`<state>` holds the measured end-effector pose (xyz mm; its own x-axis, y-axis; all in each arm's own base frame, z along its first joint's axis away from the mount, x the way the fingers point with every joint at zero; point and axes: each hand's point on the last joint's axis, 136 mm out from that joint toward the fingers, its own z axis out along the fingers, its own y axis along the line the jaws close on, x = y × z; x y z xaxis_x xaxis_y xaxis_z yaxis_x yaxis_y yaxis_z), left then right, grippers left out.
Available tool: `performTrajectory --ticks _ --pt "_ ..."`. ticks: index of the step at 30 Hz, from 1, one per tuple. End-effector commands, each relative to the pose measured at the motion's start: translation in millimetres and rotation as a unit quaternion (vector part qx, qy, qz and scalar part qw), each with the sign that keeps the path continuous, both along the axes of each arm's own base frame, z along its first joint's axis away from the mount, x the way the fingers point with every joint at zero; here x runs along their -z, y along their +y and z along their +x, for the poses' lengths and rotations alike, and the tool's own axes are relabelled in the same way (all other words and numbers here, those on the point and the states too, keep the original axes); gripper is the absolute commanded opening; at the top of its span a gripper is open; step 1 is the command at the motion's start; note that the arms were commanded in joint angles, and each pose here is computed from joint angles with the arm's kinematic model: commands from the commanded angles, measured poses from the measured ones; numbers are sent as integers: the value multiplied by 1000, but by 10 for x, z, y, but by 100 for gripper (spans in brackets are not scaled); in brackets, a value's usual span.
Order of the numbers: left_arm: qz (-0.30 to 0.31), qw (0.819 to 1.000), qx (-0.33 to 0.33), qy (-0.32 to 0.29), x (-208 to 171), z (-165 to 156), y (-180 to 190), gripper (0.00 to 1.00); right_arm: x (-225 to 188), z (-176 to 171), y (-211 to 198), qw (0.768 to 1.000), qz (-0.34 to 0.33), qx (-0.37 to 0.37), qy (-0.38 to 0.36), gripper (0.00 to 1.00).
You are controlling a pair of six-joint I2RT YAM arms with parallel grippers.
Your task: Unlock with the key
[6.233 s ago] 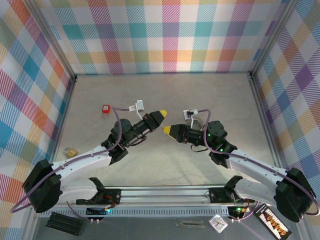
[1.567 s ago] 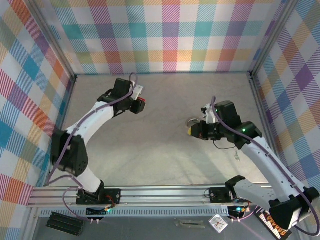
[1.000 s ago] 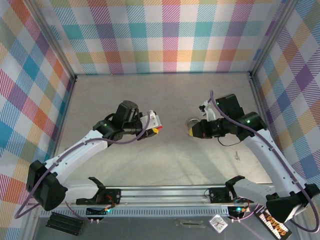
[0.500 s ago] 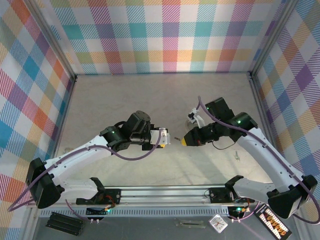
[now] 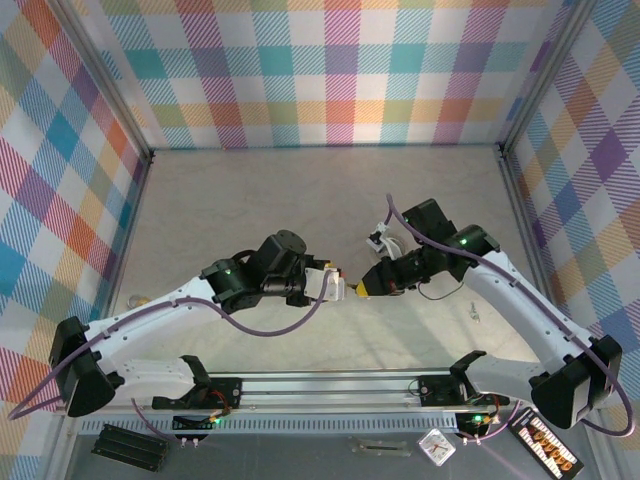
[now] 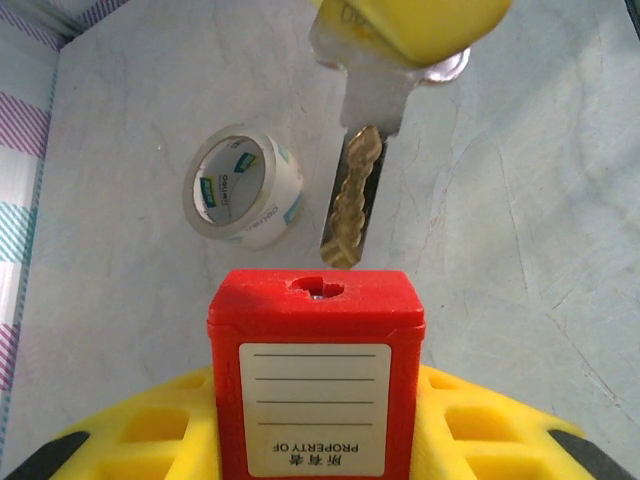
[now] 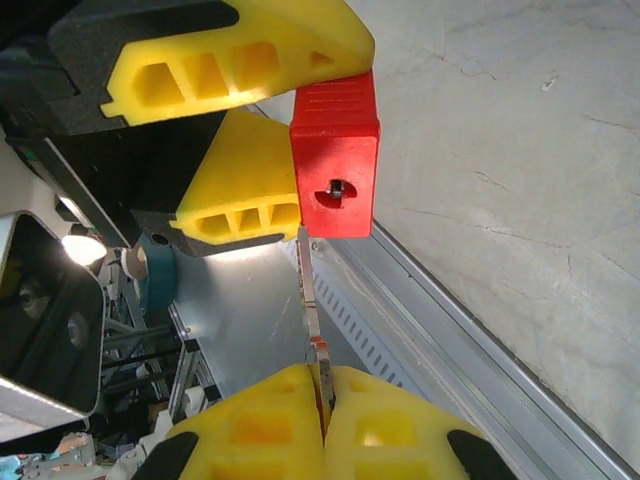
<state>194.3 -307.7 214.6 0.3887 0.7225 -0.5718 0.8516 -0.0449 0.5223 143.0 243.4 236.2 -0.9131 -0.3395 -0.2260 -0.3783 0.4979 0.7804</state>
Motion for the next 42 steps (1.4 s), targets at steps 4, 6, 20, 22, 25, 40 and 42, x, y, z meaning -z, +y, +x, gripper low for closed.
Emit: performTrajectory --ticks 4,6,20,22,25,40,42 --pt "-8 999 18 -33 -97 -56 -44 0 28 -46 51 1000 16 -14 17 0" --pt "-8 999 21 -34 -96 -73 -50 0 44 -45 52 1000 14 -14 19 0" --pt "-14 999 26 -40 -129 -123 -62 0 147 -35 56 999 7 -14 28 0" --pt "-16 999 29 -39 -134 -133 -70 0 154 -38 56 999 8 -15 28 0" --pt "-16 999 27 -39 -129 -124 -75 0 170 -41 56 999 7 -15 30 0" --pt "-16 999 33 -35 -119 -147 -78 0 269 -75 31 999 1 -19 35 0" --pt "-15 999 37 -31 -120 -167 -82 0 265 -76 37 999 2 -21 34 0"
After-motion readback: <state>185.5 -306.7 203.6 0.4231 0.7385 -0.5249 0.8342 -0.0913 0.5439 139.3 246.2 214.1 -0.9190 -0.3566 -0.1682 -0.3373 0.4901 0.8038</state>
